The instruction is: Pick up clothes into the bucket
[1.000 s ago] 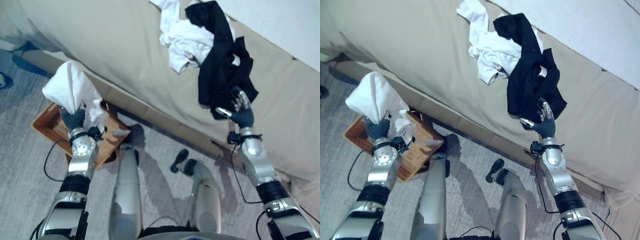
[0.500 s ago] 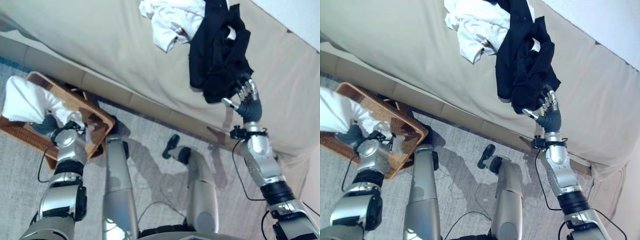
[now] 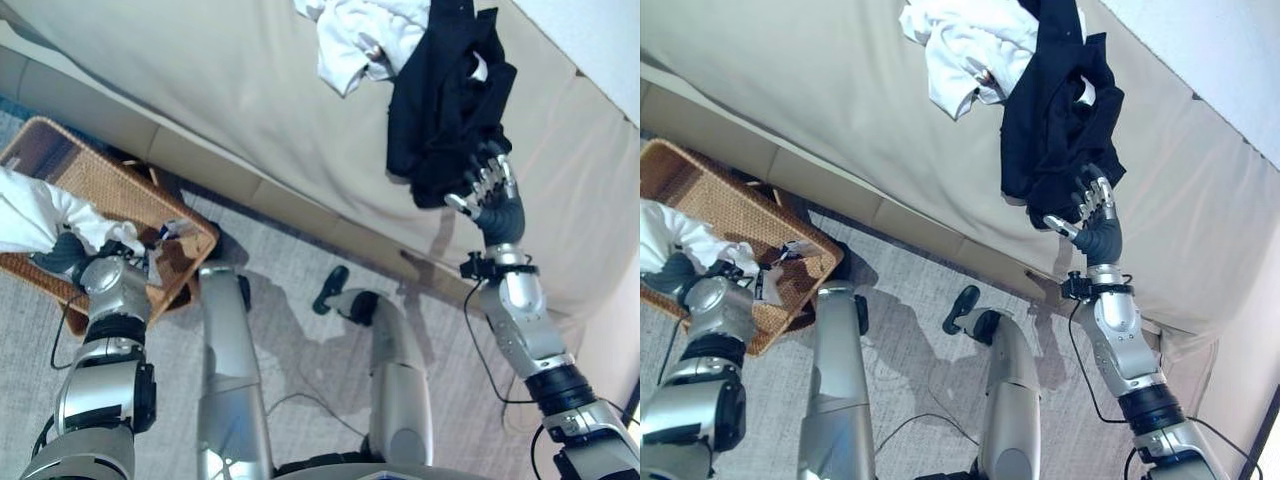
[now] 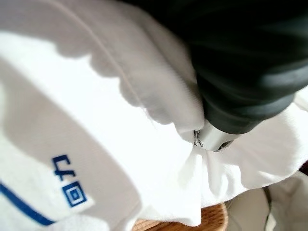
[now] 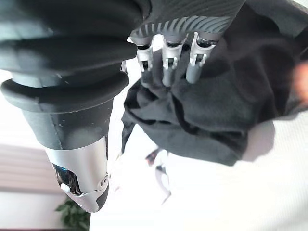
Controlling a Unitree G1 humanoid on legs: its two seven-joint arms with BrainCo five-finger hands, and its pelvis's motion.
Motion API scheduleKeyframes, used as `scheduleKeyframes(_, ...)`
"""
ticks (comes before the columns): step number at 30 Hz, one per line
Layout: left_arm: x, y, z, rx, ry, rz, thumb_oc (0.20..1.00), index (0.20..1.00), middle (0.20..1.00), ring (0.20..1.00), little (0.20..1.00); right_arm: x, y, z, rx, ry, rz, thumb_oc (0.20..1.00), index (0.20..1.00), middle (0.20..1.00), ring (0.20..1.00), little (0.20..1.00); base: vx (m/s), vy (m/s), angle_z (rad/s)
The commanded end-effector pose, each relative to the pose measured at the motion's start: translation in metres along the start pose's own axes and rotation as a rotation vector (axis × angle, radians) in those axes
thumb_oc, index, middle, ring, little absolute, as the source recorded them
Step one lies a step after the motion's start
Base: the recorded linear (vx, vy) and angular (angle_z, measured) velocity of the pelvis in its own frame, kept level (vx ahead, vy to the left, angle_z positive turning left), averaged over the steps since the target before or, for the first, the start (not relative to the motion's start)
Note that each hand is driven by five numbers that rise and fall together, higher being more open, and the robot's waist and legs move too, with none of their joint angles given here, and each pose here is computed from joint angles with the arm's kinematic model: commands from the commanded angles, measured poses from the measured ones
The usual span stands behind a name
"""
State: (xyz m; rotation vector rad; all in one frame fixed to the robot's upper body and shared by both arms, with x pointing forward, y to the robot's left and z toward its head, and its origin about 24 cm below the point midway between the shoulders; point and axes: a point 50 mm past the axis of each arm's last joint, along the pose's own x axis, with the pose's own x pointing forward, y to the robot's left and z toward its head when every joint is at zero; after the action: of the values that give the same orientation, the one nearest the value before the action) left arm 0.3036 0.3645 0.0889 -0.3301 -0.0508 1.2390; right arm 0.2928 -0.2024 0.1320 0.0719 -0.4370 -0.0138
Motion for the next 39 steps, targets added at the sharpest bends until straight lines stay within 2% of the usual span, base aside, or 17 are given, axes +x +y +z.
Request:
scheduleKeyframes(1, 0.008, 0.014, -0.008, 0.074, 0.018, 0.005, 0.200, 0.200, 0.200, 0.200, 0.200, 0.000, -0.004, 0.024, 0.056, -0.131, -0.015, 1.000, 1.000, 1.000, 1.000, 1.000, -0.01, 0.036, 0.00)
scheduleKeyframes(3, 0.007, 0.016, -0.013, 0.101, 0.037, -0.012, 0.200, 0.200, 0.200, 0.200, 0.200, 0.001, -0.005, 0.026, 0.055, -0.137, -0.014, 1.000, 1.000, 1.000, 1.000, 1.000, -0.01, 0.018, -0.01)
scheduleKeyframes(5, 0.006, 0.022, -0.027, 0.212, 0.080, -0.085, 0.200, 0.200, 0.200, 0.200, 0.200, 0.006, -0.008, 0.031, 0.037, -0.153, -0.008, 1.000, 1.000, 1.000, 1.000, 1.000, -0.02, 0.054, -0.01)
scheduleKeyframes(15, 0.002, 0.032, -0.054, 0.322, 0.203, -0.189, 0.200, 0.200, 0.200, 0.200, 0.200, 0.018, -0.016, 0.044, 0.019, -0.197, -0.003, 1.000, 1.000, 1.000, 1.000, 1.000, -0.01, 0.039, -0.02)
scheduleKeyframes(16, 0.001, 0.033, -0.055, 0.320, 0.213, -0.191, 0.310, 0.310, 0.310, 0.310, 0.310, 0.018, -0.016, 0.044, 0.017, -0.196, -0.005, 1.000, 1.000, 1.000, 1.000, 1.000, -0.01, 0.047, -0.04)
scheduleKeyframes(17, 0.000, 0.033, -0.057, 0.321, 0.228, -0.203, 0.561, 0.561, 0.561, 0.561, 0.561, 0.019, -0.016, 0.044, 0.014, -0.194, -0.002, 1.000, 1.000, 1.000, 1.000, 1.000, -0.01, 0.040, -0.05)
scheduleKeyframes(18, 0.000, 0.034, -0.059, 0.329, 0.237, -0.213, 1.000, 1.000, 1.000, 1.000, 1.000, 0.020, -0.016, 0.044, 0.011, -0.195, -0.003, 1.000, 1.000, 1.000, 1.000, 1.000, -0.01, 0.033, -0.06)
scheduleKeyframes(27, 0.000, 0.033, -0.058, 0.350, 0.218, -0.243, 1.000, 1.000, 1.000, 1.000, 1.000, 0.023, -0.016, 0.044, 0.009, -0.195, -0.015, 1.000, 1.000, 1.000, 1.000, 1.000, 0.00, 0.004, -0.01)
scheduleKeyframes(30, -0.004, 0.028, -0.059, 0.376, 0.194, -0.315, 1.000, 1.000, 1.000, 1.000, 1.000, 0.024, -0.017, 0.040, 0.005, -0.181, -0.026, 1.000, 1.000, 1.000, 1.000, 1.000, -0.02, -0.001, -0.07)
scheduleKeyframes(31, -0.015, 0.018, -0.060, 0.342, 0.155, -0.394, 1.000, 1.000, 1.000, 1.000, 1.000, 0.025, -0.020, 0.040, -0.005, -0.181, -0.043, 1.000, 1.000, 1.000, 1.000, 1.000, 0.00, 0.000, 0.00)
scheduleKeyframes(39, -0.050, 0.015, -0.051, 0.159, -0.007, -0.518, 1.000, 1.000, 1.000, 1.000, 1.000, 0.011, -0.037, 0.024, -0.049, -0.123, -0.145, 1.000, 1.000, 1.000, 1.000, 1.000, 0.00, -0.004, 0.05)
